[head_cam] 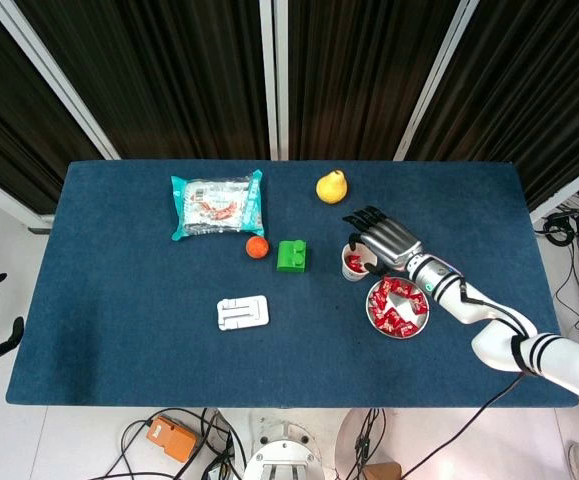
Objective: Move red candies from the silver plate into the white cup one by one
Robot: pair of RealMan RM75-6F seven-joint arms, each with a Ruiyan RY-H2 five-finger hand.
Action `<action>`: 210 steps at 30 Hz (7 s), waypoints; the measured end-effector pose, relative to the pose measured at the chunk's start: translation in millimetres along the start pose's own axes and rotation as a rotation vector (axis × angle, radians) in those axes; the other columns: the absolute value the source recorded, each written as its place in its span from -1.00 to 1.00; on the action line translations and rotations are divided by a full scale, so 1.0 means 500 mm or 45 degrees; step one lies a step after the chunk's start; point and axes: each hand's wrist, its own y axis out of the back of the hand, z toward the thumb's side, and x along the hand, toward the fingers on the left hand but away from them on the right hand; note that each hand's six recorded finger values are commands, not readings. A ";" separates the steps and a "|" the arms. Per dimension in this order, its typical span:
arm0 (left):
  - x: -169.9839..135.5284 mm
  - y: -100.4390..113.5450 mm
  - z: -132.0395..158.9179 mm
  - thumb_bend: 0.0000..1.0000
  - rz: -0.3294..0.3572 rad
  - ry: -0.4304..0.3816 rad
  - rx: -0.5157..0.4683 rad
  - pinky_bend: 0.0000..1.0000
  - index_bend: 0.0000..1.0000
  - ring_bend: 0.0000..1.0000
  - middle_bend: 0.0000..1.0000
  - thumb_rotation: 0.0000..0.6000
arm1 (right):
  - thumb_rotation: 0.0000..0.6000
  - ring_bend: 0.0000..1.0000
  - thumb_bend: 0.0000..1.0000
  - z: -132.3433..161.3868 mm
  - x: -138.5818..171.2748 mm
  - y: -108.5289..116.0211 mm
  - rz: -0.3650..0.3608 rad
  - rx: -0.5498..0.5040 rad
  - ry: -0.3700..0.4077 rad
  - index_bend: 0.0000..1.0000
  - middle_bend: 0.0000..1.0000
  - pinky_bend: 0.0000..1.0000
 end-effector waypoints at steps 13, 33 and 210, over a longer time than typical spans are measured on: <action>-0.001 0.001 0.002 -0.31 0.004 -0.001 -0.004 -1.00 -0.68 -1.00 -1.00 1.00 | 1.00 -0.88 -0.23 -0.024 0.153 0.033 -0.109 -0.015 -0.035 -0.14 -0.78 -0.99; 0.001 0.000 0.000 -0.31 0.002 0.006 -0.003 -1.00 -0.68 -1.00 -1.00 1.00 | 1.00 -0.88 -0.31 -0.042 0.184 -0.160 0.059 -0.053 -0.114 -0.27 -0.78 -0.99; 0.000 0.003 -0.003 -0.31 0.010 0.019 -0.014 -1.00 -0.68 -1.00 -1.00 1.00 | 1.00 -0.88 -0.24 -0.023 0.169 -0.198 0.209 0.025 -0.045 0.05 -0.78 -1.00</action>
